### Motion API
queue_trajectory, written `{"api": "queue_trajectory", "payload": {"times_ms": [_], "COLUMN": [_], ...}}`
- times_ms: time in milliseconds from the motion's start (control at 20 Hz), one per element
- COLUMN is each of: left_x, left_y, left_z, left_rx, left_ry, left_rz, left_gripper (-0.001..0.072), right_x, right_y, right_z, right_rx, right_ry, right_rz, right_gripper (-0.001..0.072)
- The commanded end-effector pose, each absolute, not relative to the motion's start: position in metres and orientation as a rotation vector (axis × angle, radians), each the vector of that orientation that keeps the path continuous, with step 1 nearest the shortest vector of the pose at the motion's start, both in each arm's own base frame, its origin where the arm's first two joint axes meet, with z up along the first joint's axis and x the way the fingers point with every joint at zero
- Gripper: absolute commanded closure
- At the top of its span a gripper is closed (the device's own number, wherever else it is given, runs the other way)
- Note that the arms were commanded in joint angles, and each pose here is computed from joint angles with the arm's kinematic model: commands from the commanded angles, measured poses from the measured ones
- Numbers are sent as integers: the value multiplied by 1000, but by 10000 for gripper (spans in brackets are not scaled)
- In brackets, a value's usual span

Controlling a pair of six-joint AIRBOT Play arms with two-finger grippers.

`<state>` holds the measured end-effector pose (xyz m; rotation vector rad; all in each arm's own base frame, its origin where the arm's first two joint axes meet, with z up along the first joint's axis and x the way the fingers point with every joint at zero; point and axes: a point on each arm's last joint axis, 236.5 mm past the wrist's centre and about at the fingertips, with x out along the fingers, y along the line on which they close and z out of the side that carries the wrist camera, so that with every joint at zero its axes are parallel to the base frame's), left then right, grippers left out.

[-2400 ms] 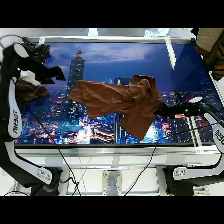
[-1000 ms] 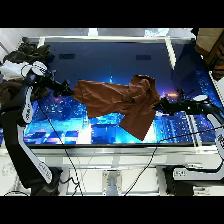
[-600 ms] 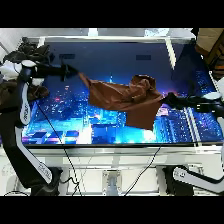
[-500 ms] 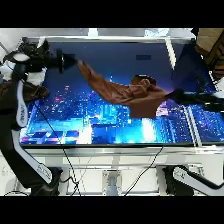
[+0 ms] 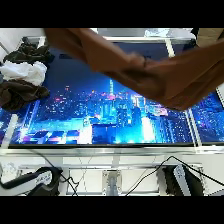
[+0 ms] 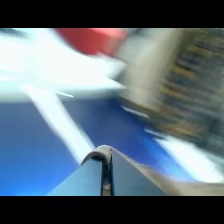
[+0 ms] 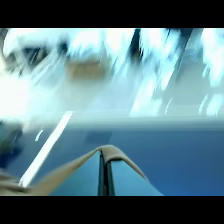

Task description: Fold the shirts.

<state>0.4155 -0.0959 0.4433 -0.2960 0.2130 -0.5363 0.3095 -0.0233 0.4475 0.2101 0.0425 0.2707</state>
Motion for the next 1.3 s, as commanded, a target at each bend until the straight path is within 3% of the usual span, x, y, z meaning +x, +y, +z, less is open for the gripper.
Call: {"api": "queue_trajectory", "payload": {"times_ms": [0,150,250,400,550,650,700,750,800,900,950,1050,1250], "left_x": [386,364,359,336,356,361,356,348,349,351,350,354,358], "left_y": [28,-3,-51,-100,-22,33,40,32,14,-52,-61,-44,-29], "left_z": [431,336,352,422,466,415,376,342,336,386,426,481,458], "left_rx": [-121,-90,-136,-132,-126,-99,-72,-62,-85,-79,-88,-112,-77], "left_ry": [277,701,653,391,181,374,537,692,715,505,343,115,198], "left_rz": [49,-92,-297,-514,-151,81,107,71,-7,-303,-332,-251,-189], "left_gripper": [696,695,695,696,696,696,696,696,695,695,695,696,696], "right_x": [312,340,341,325,326,330,331,331,327,319,313,306,307], "right_y": [-23,-6,15,40,20,4,-2,-3,4,19,19,17,16], "right_z": [480,427,410,425,441,420,407,395,392,422,437,451,447], "right_rx": [241,333,287,208,135,136,143,157,160,126,84,40,36], "right_ry": [33,251,326,290,234,317,372,421,441,325,268,226,244], "right_rz": [318,462,489,519,389,325,305,309,341,372,345,307,311], "right_gripper": [693,691,691,691,692,692,692,692,692,692,692,693,692]}}
